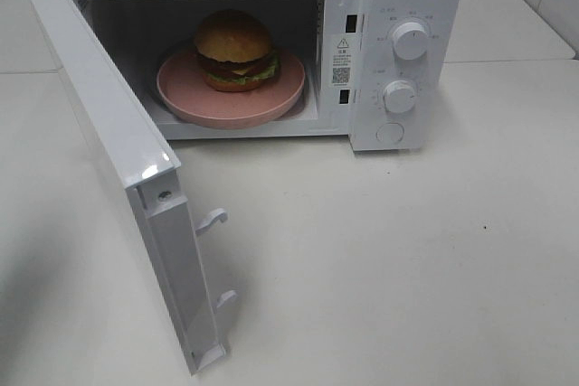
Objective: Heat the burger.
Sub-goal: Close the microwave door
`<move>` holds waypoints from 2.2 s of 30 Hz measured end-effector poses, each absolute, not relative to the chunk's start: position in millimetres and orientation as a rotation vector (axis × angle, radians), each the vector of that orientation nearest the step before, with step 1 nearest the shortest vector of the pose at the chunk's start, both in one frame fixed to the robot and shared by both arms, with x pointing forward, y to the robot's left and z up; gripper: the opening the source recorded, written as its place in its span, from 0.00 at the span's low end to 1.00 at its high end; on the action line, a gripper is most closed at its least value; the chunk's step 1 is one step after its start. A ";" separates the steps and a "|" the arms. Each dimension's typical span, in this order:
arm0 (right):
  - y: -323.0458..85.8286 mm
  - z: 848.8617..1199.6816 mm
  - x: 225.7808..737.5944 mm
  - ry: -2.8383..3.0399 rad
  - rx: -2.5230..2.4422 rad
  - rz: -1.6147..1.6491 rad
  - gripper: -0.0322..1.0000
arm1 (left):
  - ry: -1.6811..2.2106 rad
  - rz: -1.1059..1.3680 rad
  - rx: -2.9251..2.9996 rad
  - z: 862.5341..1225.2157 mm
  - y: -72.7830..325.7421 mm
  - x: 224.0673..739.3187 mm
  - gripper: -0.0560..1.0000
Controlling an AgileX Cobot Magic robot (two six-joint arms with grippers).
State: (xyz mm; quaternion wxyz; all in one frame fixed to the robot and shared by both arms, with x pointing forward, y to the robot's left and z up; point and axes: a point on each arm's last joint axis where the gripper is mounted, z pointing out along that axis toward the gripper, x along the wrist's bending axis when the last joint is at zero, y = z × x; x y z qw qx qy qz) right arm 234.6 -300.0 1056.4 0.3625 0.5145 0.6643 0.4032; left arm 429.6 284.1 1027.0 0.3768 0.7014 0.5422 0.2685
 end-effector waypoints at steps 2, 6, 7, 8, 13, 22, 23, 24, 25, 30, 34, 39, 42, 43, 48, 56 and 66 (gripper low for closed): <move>-300.0 1056.4 234.6 1.711 1.325 1.038 0.57 | 1.396 0.656 1.807 1017.4 283.6 442.8 0.06; -300.0 1056.4 234.6 1.709 1.329 1.040 0.57 | 1.395 0.639 1.810 1014.1 282.9 451.8 0.06; -300.0 1056.4 234.6 1.708 1.330 1.041 0.57 | 1.395 0.635 1.812 1012.7 282.9 454.8 0.06; -300.0 1056.4 234.6 1.708 1.330 1.041 0.57 | 1.395 0.635 1.812 1012.7 282.9 454.8 0.06; -300.0 1056.4 234.6 1.708 1.331 1.042 0.57 | 1.319 0.637 1.879 1009.2 266.0 475.4 0.06; -300.0 1056.4 234.7 1.707 1.330 1.041 0.57 | 1.275 0.640 1.946 998.3 240.4 493.6 0.06; -300.0 1056.4 234.7 1.707 1.330 1.041 0.57 | 1.264 0.625 1.963 995.1 233.9 498.3 0.06; -300.0 1056.4 234.7 1.707 1.330 1.041 0.57 | 1.264 0.625 1.963 995.1 233.9 498.3 0.06; -300.1 1056.4 234.7 1.707 1.330 1.039 0.57 | 1.259 0.614 1.972 993.1 230.5 500.3 0.06; -300.3 1056.4 234.7 1.706 1.330 1.037 0.57 | 1.252 0.599 2.011 982.9 218.9 508.0 0.06; -300.3 1056.4 234.7 1.706 1.331 1.038 0.57 | 1.220 0.584 2.043 977.3 204.3 513.4 0.06; -300.3 1056.4 234.7 1.706 1.331 1.038 0.57 | 1.195 0.581 2.058 975.5 194.1 518.7 0.06; -300.3 1056.4 234.7 1.706 1.331 1.038 0.57 | 1.155 0.578 2.061 978.0 180.2 525.2 0.06; -300.3 1056.4 234.7 1.706 1.331 1.038 0.57 | 1.143 0.576 2.063 978.6 176.7 526.5 0.06; -300.3 1056.4 234.7 1.706 1.331 1.038 0.57 | 1.092 0.565 2.069 980.1 157.0 536.0 0.06; -300.3 1056.4 234.7 1.706 1.331 1.038 0.57 | 1.063 0.543 2.062 977.7 131.7 553.1 0.06; -300.3 1056.4 234.7 1.706 1.331 1.038 0.57 | 1.073 0.511 1.976 985.7 100.3 581.1 0.06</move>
